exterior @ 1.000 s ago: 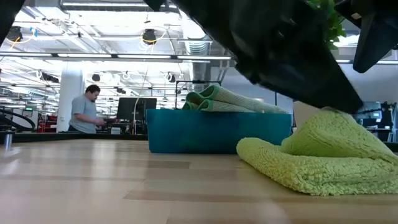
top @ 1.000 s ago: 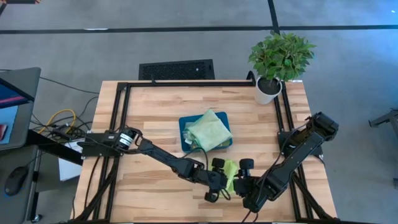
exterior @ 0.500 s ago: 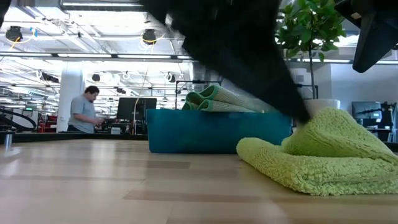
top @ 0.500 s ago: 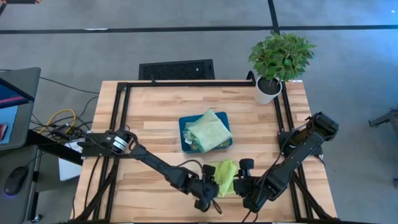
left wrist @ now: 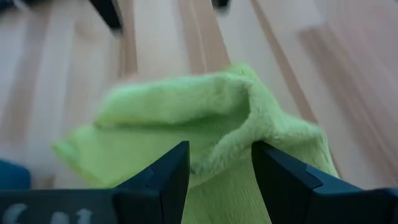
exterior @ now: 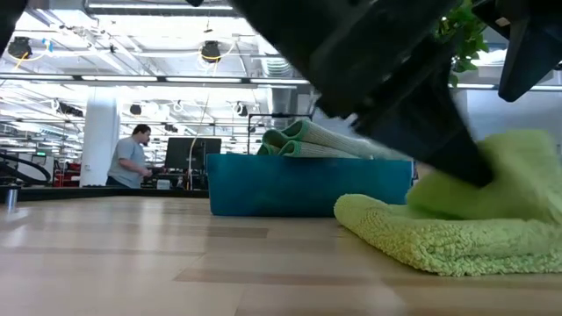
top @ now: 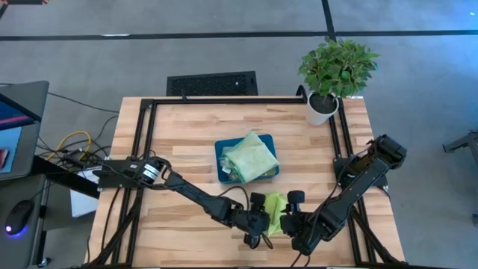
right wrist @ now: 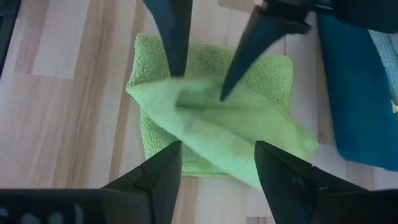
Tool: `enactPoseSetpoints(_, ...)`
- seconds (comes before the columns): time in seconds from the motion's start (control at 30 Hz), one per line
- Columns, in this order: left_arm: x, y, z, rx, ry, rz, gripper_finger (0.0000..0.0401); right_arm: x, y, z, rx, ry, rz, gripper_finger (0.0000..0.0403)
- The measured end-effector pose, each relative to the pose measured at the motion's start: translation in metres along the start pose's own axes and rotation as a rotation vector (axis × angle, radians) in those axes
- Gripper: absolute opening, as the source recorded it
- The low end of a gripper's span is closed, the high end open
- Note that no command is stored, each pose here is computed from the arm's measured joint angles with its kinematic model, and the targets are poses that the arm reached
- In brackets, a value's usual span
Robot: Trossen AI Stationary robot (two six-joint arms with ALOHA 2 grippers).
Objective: Fold microfiber towels
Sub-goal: Fold the green microfiber towel, then put the folded green microfiber towel into the blue bin
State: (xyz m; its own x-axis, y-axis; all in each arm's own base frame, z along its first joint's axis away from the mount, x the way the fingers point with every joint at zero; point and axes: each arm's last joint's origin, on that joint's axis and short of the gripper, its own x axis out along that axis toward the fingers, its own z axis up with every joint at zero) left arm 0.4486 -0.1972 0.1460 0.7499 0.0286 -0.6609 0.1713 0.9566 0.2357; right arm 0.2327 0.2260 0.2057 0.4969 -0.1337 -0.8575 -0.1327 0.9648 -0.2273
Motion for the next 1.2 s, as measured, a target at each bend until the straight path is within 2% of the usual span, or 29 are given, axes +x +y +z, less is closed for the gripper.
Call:
enactPoseSetpoints(0.23, 0.021, 0.007, 0.002, -0.005, -0.123, -0.038, 0.0166, 0.000, 0.000, -0.001, -0.003, 0.004, -0.002, 0.0225)
enactPoseSetpoints(0.37, 0.021, 0.011, 0.001, -0.018, -0.111, -0.043, 0.0166, 0.000, 0.000, -0.001, -0.005, 0.006, -0.003, 0.0225)
enactPoseSetpoints(0.43, 0.015, 0.010, 0.003, -0.020, -0.099, -0.028, 0.0166, 0.000, 0.000, -0.001, -0.011, 0.003, -0.001, 0.0225)
enactPoseSetpoints(0.6, -0.005, 0.002, 0.021, 0.024, -0.184, -0.038, 0.0166, -0.002, 0.003, -0.001, -0.037, -0.006, 0.007, 0.0225)
enactPoseSetpoints(0.83, -0.026, -0.006, 0.029, 0.053, -0.180, -0.028, 0.0166, -0.003, 0.005, -0.002, -0.046, -0.010, 0.012, 0.0225)
enactPoseSetpoints(1.03, -0.055, -0.010, 0.032, 0.021, -0.101, 0.073, 0.0166, 0.010, 0.020, 0.000, -0.209, -0.035, 0.078, 0.0225)
enactPoseSetpoints(1.2, -0.075, -0.017, 0.035, 0.020, -0.088, 0.098, 0.0166, 0.031, 0.037, 0.007, -0.317, -0.113, 0.123, 0.0225)
